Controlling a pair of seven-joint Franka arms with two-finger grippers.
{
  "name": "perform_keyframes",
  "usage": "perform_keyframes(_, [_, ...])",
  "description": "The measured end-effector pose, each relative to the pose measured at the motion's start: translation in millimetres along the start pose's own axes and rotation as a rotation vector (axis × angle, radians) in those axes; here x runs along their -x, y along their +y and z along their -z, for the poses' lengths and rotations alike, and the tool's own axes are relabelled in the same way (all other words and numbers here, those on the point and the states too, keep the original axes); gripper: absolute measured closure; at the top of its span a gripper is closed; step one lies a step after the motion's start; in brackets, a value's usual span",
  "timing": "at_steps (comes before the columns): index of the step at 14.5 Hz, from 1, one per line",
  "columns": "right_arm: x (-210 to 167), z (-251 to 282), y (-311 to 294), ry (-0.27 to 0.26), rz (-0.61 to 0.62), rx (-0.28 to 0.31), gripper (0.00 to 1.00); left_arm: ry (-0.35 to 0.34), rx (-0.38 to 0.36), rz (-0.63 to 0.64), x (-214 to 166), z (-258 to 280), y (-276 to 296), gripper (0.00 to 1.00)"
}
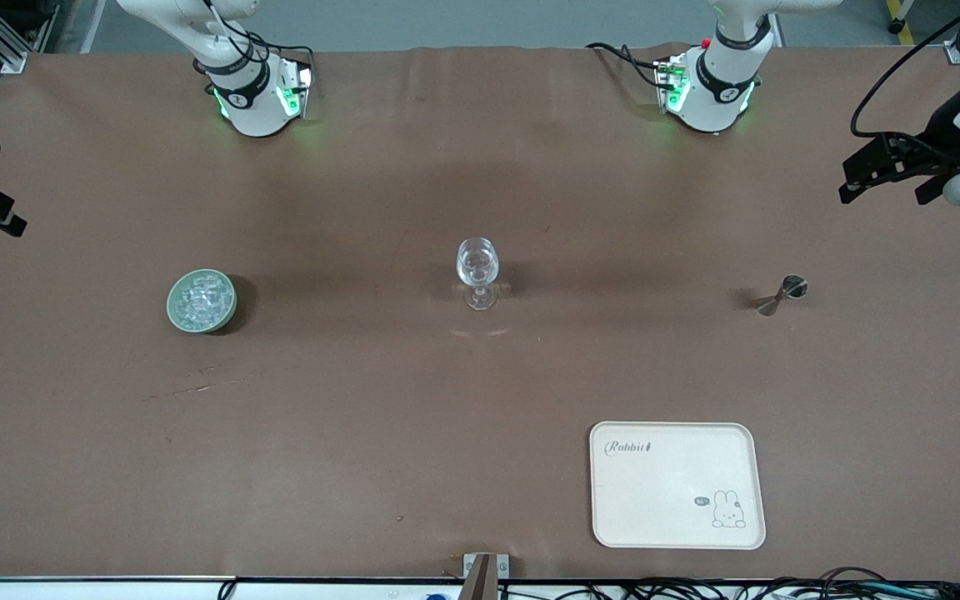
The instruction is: Pour wine and add ice with both arms
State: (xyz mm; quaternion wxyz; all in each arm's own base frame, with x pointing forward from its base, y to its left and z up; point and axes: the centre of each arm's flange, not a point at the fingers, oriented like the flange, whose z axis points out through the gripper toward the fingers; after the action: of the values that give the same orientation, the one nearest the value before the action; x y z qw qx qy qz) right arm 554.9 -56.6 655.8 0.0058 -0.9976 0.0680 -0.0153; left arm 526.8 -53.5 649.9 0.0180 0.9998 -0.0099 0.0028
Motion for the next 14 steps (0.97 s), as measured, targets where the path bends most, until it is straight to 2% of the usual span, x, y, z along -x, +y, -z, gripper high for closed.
perform_keyframes(7, [0.0, 0.0, 0.0, 0.000, 0.000, 0.000, 0.00, -0.013, 0.000, 0.024, -0.9, -3.0, -7.8, 0.00])
perform_keyframes(9, [0.0, 0.1, 0.0, 0.000, 0.000, 0.000, 0.00, -0.044, 0.007, 0.119, -1.9, -8.9, -37.1, 0.00])
perform_keyframes(11, [0.0, 0.2, 0.0, 0.001, 0.000, 0.000, 0.00, -0.093, 0.056, 0.238, -3.6, -21.7, -77.9, 0.00])
perform_keyframes(14, [0.0, 0.3, -0.1, 0.001, 0.000, 0.000, 0.00, -0.206, 0.083, 0.390, -3.9, -52.9, -129.5, 0.00])
